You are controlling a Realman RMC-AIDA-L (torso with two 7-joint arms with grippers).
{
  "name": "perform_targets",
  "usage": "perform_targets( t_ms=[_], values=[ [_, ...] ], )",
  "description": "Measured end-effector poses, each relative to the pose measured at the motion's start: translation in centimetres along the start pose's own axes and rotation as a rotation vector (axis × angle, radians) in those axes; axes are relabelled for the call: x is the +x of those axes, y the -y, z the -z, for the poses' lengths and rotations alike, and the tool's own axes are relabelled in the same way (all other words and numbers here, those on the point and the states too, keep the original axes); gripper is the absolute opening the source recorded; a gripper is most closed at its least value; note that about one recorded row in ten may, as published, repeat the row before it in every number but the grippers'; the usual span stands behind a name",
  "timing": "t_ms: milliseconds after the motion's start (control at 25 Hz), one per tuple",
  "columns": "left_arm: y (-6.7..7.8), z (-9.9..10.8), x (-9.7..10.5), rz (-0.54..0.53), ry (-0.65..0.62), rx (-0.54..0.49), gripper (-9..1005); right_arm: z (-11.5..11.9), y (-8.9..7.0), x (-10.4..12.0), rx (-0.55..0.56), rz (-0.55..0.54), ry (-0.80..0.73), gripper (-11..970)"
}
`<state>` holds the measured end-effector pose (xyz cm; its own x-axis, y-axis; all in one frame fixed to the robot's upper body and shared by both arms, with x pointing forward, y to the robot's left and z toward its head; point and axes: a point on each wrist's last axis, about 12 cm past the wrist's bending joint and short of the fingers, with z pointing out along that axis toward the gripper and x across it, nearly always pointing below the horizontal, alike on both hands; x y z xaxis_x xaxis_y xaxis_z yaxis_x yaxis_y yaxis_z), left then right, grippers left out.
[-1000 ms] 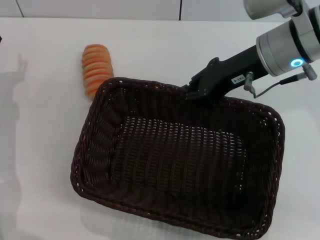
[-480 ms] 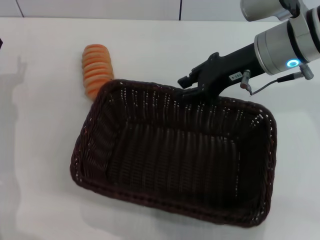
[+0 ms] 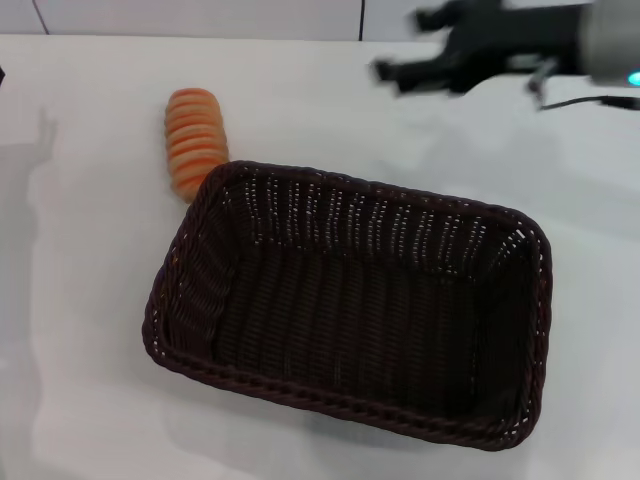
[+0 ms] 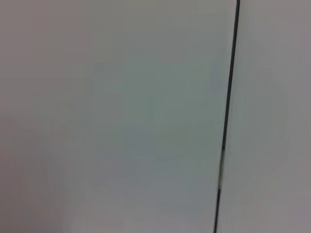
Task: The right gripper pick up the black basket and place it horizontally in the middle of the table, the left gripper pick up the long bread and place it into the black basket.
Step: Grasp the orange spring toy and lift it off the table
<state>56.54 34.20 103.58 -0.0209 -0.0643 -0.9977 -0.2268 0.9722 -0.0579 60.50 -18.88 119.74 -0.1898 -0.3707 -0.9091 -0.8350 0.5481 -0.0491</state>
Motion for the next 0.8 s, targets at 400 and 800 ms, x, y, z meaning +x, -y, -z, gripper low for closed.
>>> perform_targets(
  t_ms=[400,800],
  values=[
    [3.1,-0.3,-2.1,-0.031,0.081,0.216,856,10.9,0.3,10.4,0.58,-0.355,0.473,799],
    [8.6,-4.5,-3.0,-0.206,-0.213,0.419,856,16.5,-2.6,18.7,0.756,-0.545,0.734,798]
  ],
)
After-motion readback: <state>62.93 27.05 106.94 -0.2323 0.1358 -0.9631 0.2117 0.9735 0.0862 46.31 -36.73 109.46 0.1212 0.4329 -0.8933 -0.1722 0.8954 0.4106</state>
